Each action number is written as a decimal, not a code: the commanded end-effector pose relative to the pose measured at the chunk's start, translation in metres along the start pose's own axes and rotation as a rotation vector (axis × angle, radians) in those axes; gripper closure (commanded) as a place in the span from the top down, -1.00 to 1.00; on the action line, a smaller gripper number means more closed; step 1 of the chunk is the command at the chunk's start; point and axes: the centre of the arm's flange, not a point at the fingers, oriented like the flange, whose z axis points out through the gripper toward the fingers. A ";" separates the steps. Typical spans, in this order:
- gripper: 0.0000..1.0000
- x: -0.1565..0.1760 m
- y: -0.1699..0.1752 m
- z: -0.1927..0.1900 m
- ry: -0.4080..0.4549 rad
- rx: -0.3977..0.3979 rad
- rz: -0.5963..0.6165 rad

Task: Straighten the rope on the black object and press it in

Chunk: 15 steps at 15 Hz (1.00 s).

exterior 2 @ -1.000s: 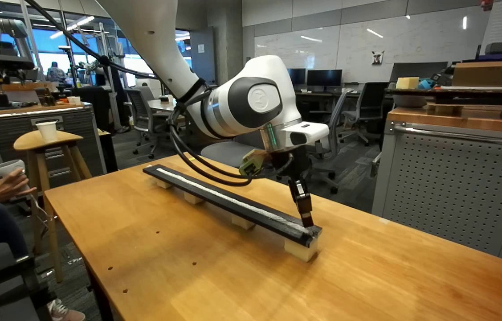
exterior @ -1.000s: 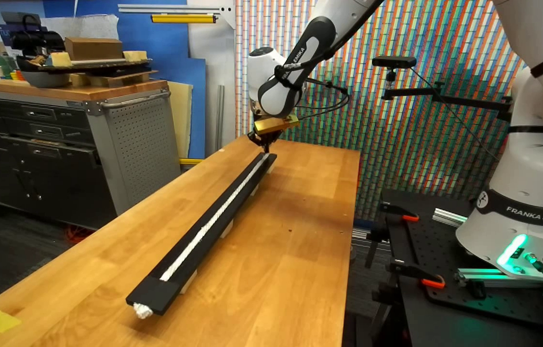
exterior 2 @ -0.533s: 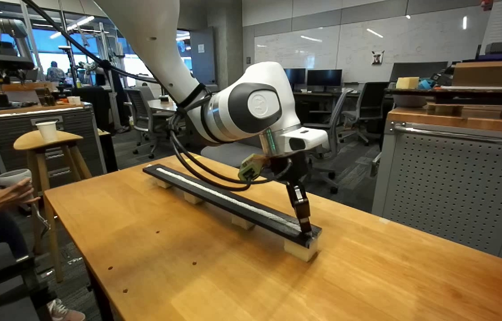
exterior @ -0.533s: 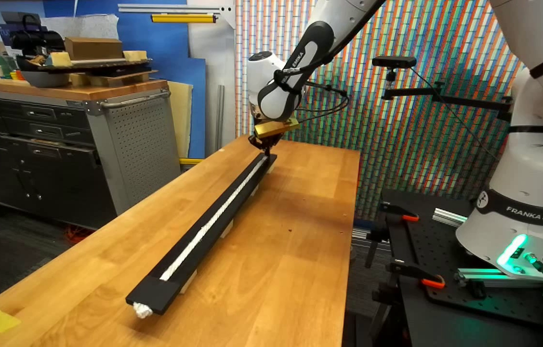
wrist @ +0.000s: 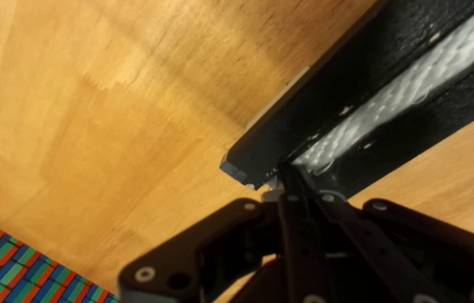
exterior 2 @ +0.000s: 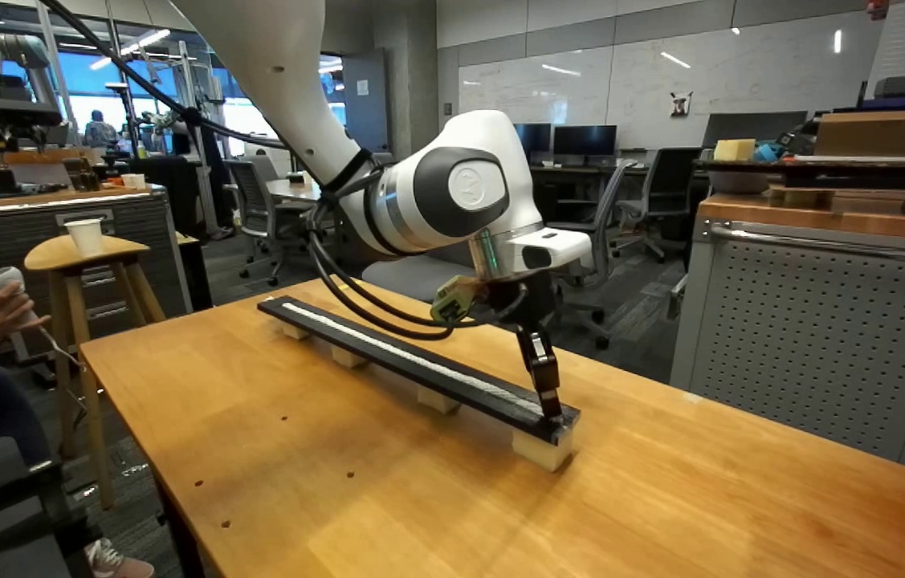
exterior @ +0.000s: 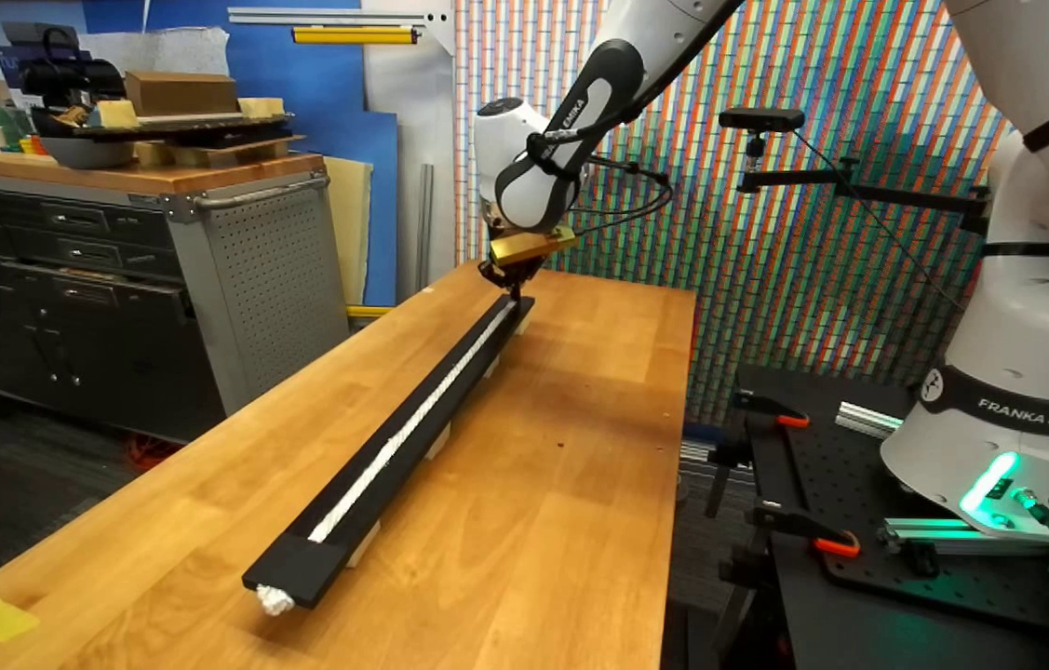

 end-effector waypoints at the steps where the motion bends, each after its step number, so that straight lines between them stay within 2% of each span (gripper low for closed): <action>1: -1.00 -0.011 -0.007 -0.018 0.039 0.028 -0.009; 5: -1.00 -0.029 -0.022 -0.040 0.069 0.064 -0.045; 15: -1.00 -0.066 -0.032 -0.066 0.058 0.041 -0.101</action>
